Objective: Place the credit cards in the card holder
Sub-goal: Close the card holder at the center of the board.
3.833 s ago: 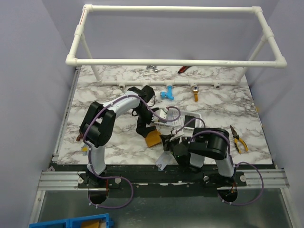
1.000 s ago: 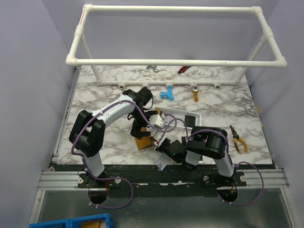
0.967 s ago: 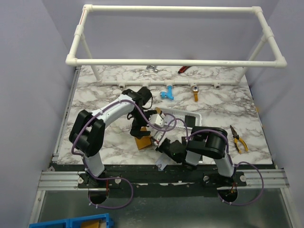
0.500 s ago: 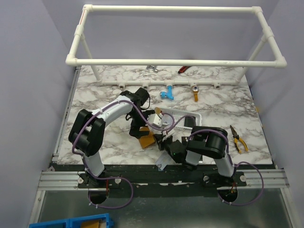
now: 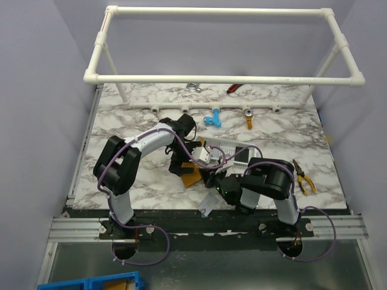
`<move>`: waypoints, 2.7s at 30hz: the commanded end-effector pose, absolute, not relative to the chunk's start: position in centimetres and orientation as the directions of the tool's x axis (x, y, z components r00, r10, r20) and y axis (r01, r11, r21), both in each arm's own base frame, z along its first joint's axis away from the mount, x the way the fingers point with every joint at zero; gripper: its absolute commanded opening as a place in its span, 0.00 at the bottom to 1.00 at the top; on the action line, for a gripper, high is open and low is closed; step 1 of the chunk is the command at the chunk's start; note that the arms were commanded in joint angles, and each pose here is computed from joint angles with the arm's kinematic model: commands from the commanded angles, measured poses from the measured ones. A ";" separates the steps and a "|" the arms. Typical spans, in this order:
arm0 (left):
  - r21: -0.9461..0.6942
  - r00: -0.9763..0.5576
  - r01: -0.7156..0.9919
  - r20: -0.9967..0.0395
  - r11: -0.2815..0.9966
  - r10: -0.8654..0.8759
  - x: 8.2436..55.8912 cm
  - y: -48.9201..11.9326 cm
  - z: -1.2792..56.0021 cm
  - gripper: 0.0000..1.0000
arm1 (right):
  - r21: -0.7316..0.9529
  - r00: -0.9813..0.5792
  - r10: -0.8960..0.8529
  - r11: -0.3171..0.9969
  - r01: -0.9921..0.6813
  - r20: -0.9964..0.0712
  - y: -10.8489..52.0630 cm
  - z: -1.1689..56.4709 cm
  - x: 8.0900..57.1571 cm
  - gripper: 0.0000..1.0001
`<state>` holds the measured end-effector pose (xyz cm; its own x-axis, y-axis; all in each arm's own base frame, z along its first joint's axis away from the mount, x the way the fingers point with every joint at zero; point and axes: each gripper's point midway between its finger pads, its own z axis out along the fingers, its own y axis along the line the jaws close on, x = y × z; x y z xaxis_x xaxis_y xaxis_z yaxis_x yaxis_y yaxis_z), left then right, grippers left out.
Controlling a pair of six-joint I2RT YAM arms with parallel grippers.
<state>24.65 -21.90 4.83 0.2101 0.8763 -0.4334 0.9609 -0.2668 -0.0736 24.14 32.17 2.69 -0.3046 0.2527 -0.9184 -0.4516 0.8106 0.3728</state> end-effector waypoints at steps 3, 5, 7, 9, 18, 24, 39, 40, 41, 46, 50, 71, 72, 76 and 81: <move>-0.064 0.208 0.964 -0.414 -0.257 0.886 26.3 -22.7 4.3 0.98 | 0.583 -0.265 0.528 0.637 -0.504 -0.807 33.5 9.4 23.9 0.01; -0.075 0.221 0.958 -0.415 -0.275 0.882 25.7 -23.2 4.6 0.99 | 0.609 -0.281 0.548 0.626 -0.487 -0.788 33.3 9.3 24.1 0.01; -0.064 0.255 0.949 -0.418 -0.309 0.872 24.8 -23.5 4.9 0.99 | 0.651 -0.300 0.584 0.606 -0.458 -0.755 32.8 9.3 24.6 0.01; -0.044 0.289 0.940 -0.424 -0.338 0.858 23.9 -23.5 5.2 0.98 | 0.685 -0.316 0.612 0.593 -0.423 -0.725 32.0 9.0 25.1 0.01; -0.021 0.299 0.942 -0.404 -0.335 0.864 22.7 -22.7 4.7 0.99 | 0.711 -0.336 0.628 0.586 -0.389 -0.702 31.2 8.4 25.1 0.01; 0.066 0.252 0.967 -0.422 -0.247 0.871 24.9 -22.4 6.1 0.98 | 0.660 -0.304 0.588 0.624 -0.419 -0.749 29.9 9.1 24.7 0.13; 0.049 0.060 0.998 -0.554 -0.039 0.830 23.0 -20.0 11.2 0.98 | 0.460 -0.283 0.364 0.645 -0.610 -0.887 31.9 13.4 23.0 0.35; 0.038 0.054 0.998 -0.556 -0.040 0.829 22.5 -19.8 11.1 0.98 | 0.460 -0.313 0.338 0.640 -0.615 -0.888 32.4 13.0 22.8 0.33; 0.031 0.051 0.999 -0.558 -0.040 0.829 22.3 -19.8 11.0 0.99 | 0.448 -0.332 0.302 0.646 -0.617 -0.894 32.7 12.3 22.7 0.32; 0.022 0.038 0.999 -0.563 -0.031 0.826 22.1 -19.8 10.1 0.98 | 0.423 -0.399 0.196 0.650 -0.631 -0.896 33.5 8.6 22.0 0.23; 0.021 0.038 0.999 -0.570 -0.032 0.821 22.2 -20.1 10.1 0.99 | 0.418 -0.440 0.153 0.677 -0.605 -0.885 33.0 6.2 21.7 0.15; -0.035 0.047 0.996 -0.523 -0.076 0.851 23.6 -24.0 7.3 0.98 | 0.446 -0.563 -0.069 0.533 -0.719 -0.824 33.8 3.5 16.4 0.01; -0.034 0.041 0.997 -0.516 -0.068 0.855 23.9 -24.0 6.9 0.98 | 0.445 -0.564 -0.078 0.532 -0.721 -0.822 34.0 3.5 16.4 0.01; -0.052 0.024 0.997 -0.502 -0.057 0.864 23.8 -23.9 5.8 0.98 | 0.439 -0.523 0.033 0.591 -0.677 -0.852 33.0 6.6 19.1 0.01; -0.038 0.027 0.998 -0.492 -0.052 0.870 23.8 -23.4 4.7 0.99 | 0.446 -0.471 0.163 0.676 -0.586 -0.867 31.2 9.5 23.4 0.01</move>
